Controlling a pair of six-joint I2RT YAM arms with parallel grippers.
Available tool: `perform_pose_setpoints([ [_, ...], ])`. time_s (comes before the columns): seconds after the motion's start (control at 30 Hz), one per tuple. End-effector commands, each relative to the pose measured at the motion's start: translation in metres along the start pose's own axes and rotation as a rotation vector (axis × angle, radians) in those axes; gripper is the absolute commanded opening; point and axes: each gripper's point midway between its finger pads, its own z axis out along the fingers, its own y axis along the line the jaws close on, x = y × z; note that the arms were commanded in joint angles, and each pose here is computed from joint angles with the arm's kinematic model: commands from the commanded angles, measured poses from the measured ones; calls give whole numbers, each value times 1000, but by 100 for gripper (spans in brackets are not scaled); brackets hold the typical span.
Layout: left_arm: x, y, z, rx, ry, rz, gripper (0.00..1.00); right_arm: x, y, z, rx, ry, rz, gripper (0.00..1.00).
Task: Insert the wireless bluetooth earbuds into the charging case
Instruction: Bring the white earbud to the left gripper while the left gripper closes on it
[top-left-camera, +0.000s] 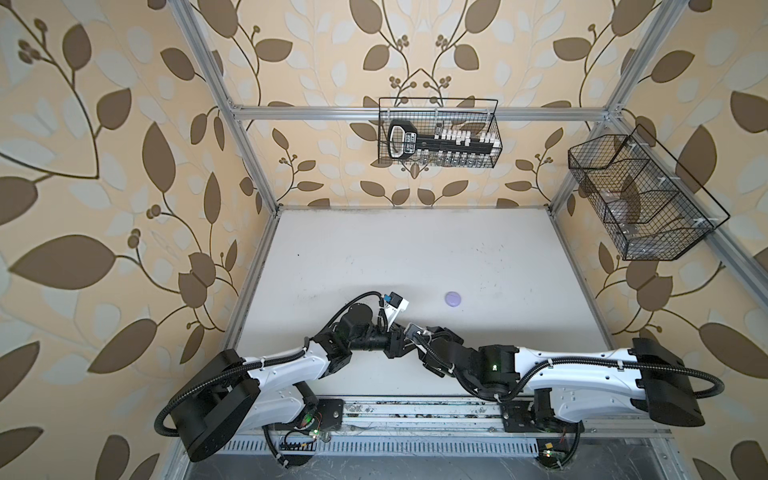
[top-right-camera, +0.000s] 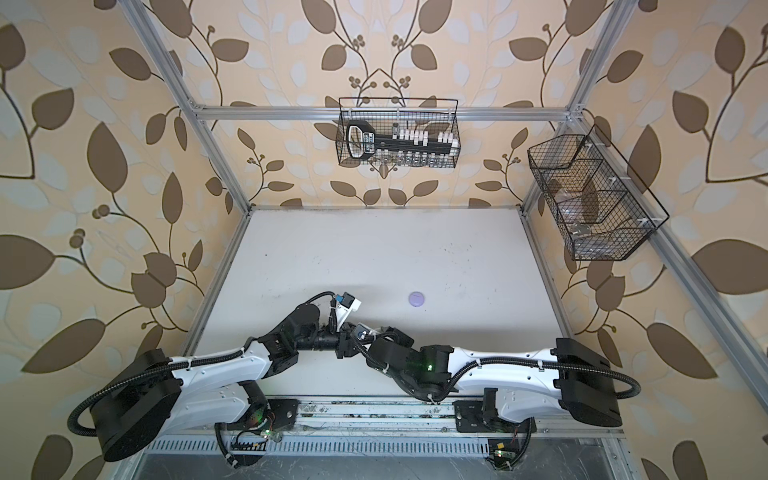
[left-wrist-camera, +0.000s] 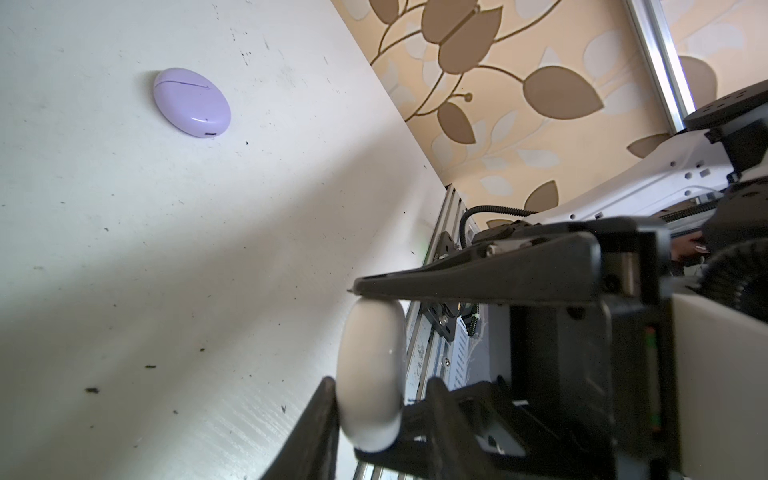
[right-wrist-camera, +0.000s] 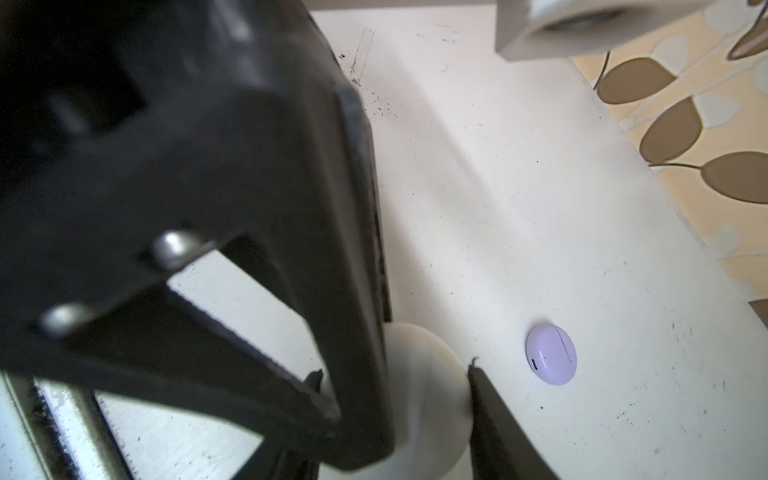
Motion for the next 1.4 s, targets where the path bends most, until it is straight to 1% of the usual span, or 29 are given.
perform_pose_setpoints([
  [0.0, 6, -32, 6, 134, 68, 52, 33, -28, -12, -2, 74, -58, -3, 14],
  [0.13, 10, -34, 9, 146, 87, 49, 34, -23, -8, 3, 112, -30, -56, 13],
  [0.37, 20, -42, 16, 176, 140, 57, 34, -23, -14, 0, 140, -42, -64, 13],
  [0.47, 22, -44, 15, 181, 143, 66, 32, -23, -14, 0, 144, -45, -63, 13],
  [0.53, 21, -46, 15, 184, 141, 72, 28, -22, -13, 0, 142, -45, -66, 13],
  [0.7, 20, -51, 12, 207, 132, 82, 20, -25, -14, -4, 131, -66, -48, 13],
  [0.83, 18, -58, 10, 234, 116, 92, 18, -29, -14, -9, 103, -94, -19, 14],
  [1.1, 14, -79, 4, 333, 101, 88, 17, -38, -12, -20, 20, -165, 56, 16],
  [1.3, 12, -90, 0, 370, 110, 87, 14, -39, -13, -23, 12, -177, 61, 18],
  [1.37, 11, -95, -2, 387, 105, 92, 11, -40, -13, -24, 10, -184, 62, 21],
])
